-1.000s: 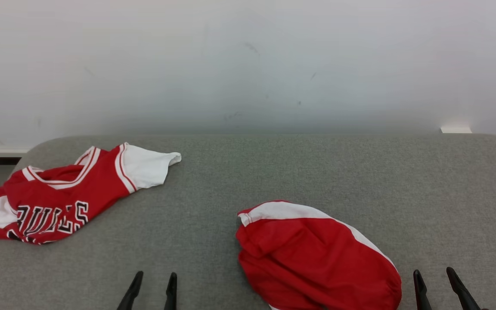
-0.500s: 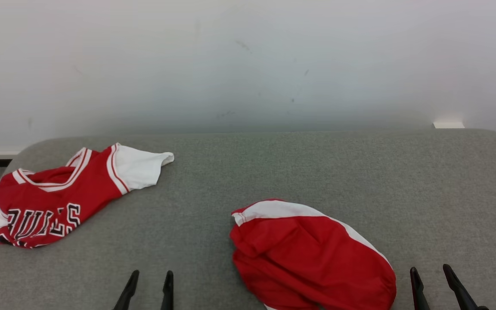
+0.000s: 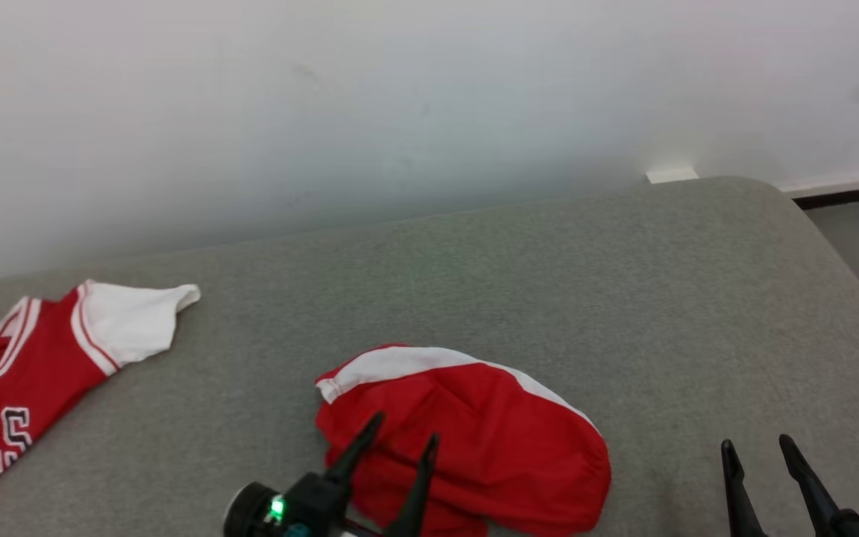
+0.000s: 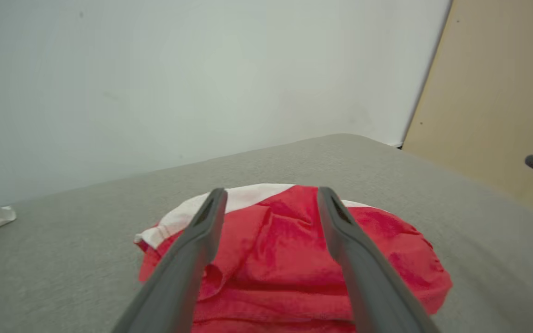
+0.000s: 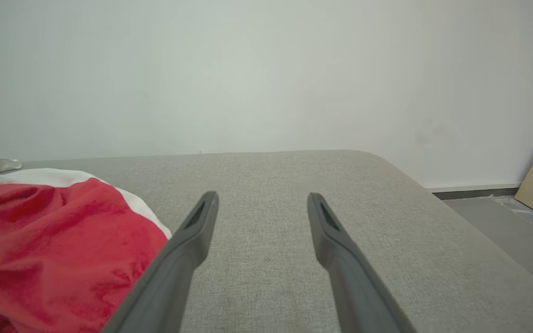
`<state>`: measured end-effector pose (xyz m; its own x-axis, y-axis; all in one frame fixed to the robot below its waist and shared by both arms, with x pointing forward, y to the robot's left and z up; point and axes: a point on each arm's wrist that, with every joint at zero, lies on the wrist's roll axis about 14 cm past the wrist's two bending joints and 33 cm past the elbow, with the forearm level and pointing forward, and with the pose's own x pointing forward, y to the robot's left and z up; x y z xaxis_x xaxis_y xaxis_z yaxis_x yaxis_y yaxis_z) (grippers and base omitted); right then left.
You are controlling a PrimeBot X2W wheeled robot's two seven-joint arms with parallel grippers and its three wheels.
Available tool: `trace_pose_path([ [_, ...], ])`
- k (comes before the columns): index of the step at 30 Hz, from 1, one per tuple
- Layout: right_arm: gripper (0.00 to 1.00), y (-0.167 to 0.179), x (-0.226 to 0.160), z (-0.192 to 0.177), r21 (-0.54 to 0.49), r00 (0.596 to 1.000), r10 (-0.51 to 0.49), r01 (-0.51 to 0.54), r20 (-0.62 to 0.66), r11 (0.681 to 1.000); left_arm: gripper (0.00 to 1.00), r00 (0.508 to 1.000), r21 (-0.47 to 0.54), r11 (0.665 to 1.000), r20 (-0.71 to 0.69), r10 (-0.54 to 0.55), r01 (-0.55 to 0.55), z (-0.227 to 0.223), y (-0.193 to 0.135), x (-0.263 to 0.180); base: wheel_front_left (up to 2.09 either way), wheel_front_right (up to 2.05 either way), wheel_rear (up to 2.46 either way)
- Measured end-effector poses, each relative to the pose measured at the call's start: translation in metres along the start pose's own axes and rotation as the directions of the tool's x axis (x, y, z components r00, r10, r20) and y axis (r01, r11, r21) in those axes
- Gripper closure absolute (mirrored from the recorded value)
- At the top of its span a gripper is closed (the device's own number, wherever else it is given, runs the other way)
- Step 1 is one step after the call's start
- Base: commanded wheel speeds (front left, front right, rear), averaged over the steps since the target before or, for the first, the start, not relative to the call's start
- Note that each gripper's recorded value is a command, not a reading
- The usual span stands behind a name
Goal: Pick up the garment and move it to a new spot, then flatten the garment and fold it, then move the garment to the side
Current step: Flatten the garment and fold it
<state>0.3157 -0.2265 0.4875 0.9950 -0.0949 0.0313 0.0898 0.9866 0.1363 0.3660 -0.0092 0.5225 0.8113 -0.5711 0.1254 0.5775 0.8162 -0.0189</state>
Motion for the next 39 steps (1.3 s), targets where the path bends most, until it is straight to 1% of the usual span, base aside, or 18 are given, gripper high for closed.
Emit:
trace_pose_path([
  [2,0.0,-0.01,-0.005,0.003,-0.002,0.999,-0.034,0.034,0.008,0.999,0.0,0.995,-0.003,0.996,-0.025,-0.093,0.093,-0.009,-0.025,0.011,0.0,0.0,0.0],
  [4,0.0,-0.021,-0.013,0.004,-0.005,0.997,-0.074,0.074,0.01,0.997,0.0,0.979,-0.006,0.982,-0.075,-0.191,0.191,-0.025,-0.051,0.018,0.0,0.0,0.0],
  [8,0.0,-0.043,-0.029,0.004,-0.007,0.988,-0.156,0.156,0.007,0.988,0.0,0.923,-0.014,0.934,-0.154,-0.354,0.356,-0.047,-0.096,0.028,0.0,0.0,0.0],
  [13,0.0,-0.063,-0.046,0.003,-0.013,0.972,-0.237,0.237,-0.003,0.971,0.0,0.848,-0.04,0.873,-0.22,-0.481,0.485,-0.067,-0.134,0.035,0.0,0.0,0.0],
  [16,0.0,-0.07,-0.049,0.001,-0.019,0.964,-0.267,0.267,-0.015,0.964,0.0,0.799,-0.059,0.842,-0.286,-0.529,0.536,-0.086,-0.147,0.034,0.0,0.0,0.0],
  [19,0.0,-0.073,-0.047,0.0,-0.025,0.959,-0.282,0.281,-0.026,0.959,0.0,0.756,-0.075,0.823,-0.356,-0.549,0.563,-0.105,-0.153,0.032,0.0,0.0,0.0],
  [22,0.0,-0.074,-0.044,-0.003,-0.033,0.958,-0.285,0.284,-0.04,0.958,0.0,0.732,-0.054,0.827,-0.435,-0.524,0.56,-0.125,-0.147,0.032,0.0,0.0,0.0],
  [25,0.0,-0.072,-0.038,-0.005,-0.032,0.959,-0.279,0.277,-0.047,0.96,0.0,0.716,-0.039,0.828,-0.481,-0.506,0.559,-0.14,-0.141,0.032,0.0,0.0,0.0],
  [26,0.0,-0.071,-0.036,-0.006,-0.032,0.96,-0.275,0.274,-0.048,0.961,1.0,0.714,-0.041,0.828,-0.485,-0.505,0.559,-0.141,-0.14,0.032,0.0,0.0,0.0],
  [27,0.0,-0.071,-0.035,-0.006,-0.032,0.961,-0.272,0.271,-0.048,0.962,1.0,0.715,-0.041,0.83,-0.486,-0.503,0.557,-0.142,-0.14,0.033,0.0,0.0,0.0],
  [29,0.0,-0.07,-0.032,-0.005,-0.023,0.962,-0.268,0.267,-0.046,0.963,1.0,0.729,-0.055,0.844,-0.475,-0.493,0.534,-0.14,-0.136,0.037,0.0,0.0,0.0],
  [31,0.0,-0.068,-0.03,-0.006,-0.021,0.964,-0.262,0.262,-0.046,0.965,1.0,0.751,-0.083,0.858,-0.447,-0.487,0.507,-0.133,-0.133,0.041,0.0,0.0,0.0],
  [33,0.0,-0.066,-0.028,-0.006,-0.016,0.966,-0.254,0.254,-0.046,0.967,1.0,0.773,-0.088,0.866,-0.414,-0.481,0.492,-0.122,-0.132,0.047,0.0,0.0,0.0],
  [36,0.0,-0.061,-0.025,-0.005,-0.007,0.971,-0.238,0.238,-0.04,0.971,1.0,0.83,-0.092,0.879,-0.298,-0.472,0.467,-0.086,-0.131,0.07,0.0,0.0,0.0],
  [39,0.0,-0.055,-0.023,-0.005,0.001,0.976,-0.216,0.217,-0.034,0.976,1.0,0.865,-0.09,0.886,-0.193,-0.464,0.455,-0.048,-0.131,0.089,0.0,0.0,0.0],
])
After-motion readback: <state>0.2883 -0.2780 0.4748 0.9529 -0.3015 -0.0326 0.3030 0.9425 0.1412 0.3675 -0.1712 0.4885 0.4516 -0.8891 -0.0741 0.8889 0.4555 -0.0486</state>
